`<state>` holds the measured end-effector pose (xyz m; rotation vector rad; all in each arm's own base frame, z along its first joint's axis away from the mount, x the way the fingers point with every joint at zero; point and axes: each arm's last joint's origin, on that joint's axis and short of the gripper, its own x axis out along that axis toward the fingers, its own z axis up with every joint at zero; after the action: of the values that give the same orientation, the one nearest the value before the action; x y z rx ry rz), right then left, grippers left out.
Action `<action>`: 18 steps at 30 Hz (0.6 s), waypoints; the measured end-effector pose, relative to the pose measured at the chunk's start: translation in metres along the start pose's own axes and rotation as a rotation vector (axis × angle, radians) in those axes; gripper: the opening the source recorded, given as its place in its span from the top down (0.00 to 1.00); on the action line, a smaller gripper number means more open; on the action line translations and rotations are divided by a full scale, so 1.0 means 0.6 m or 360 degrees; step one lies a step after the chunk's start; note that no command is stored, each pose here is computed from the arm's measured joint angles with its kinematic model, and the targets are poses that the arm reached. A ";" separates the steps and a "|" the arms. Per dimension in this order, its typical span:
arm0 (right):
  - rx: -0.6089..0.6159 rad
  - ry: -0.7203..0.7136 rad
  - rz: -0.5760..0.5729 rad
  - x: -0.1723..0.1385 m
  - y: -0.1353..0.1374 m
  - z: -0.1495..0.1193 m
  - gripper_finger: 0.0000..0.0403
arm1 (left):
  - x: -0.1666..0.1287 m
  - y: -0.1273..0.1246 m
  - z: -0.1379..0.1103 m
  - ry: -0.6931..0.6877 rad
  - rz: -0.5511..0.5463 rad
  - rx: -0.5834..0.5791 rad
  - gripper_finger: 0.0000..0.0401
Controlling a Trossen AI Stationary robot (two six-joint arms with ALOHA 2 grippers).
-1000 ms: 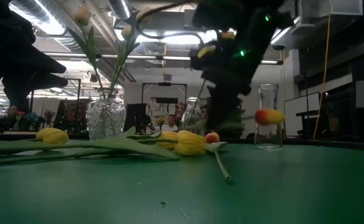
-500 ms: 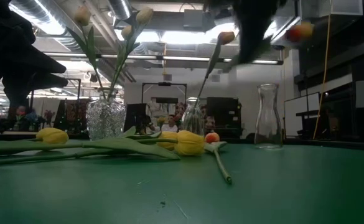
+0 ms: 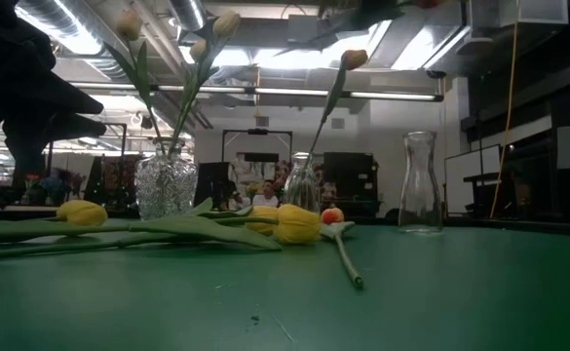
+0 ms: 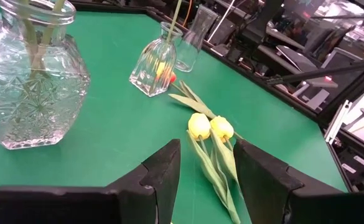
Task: Sort flowers into vase by color
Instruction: Put the bottom yellow red flower into the middle transparent vase
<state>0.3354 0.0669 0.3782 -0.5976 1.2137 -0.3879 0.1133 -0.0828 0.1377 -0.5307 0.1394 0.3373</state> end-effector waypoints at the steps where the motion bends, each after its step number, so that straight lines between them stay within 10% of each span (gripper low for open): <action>1: -0.0080 0.0003 -0.0020 0.001 -0.002 0.000 0.97 | 0.000 0.000 0.000 0.0000 -0.0001 0.0000 0.63; 9: -0.0712 0.0018 -0.0075 0.001 -0.003 0.000 0.96 | 0.000 0.000 0.000 0.0000 -0.0001 -0.0004 0.63; 18: -0.1172 0.0209 -0.0573 -0.002 -0.019 0.000 0.95 | 0.000 0.000 0.000 0.0000 -0.0001 -0.0005 0.63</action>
<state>0.3355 0.0589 0.3863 -1.4556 1.3710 -0.2729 0.1133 -0.0828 0.1377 -0.5336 0.1389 0.3370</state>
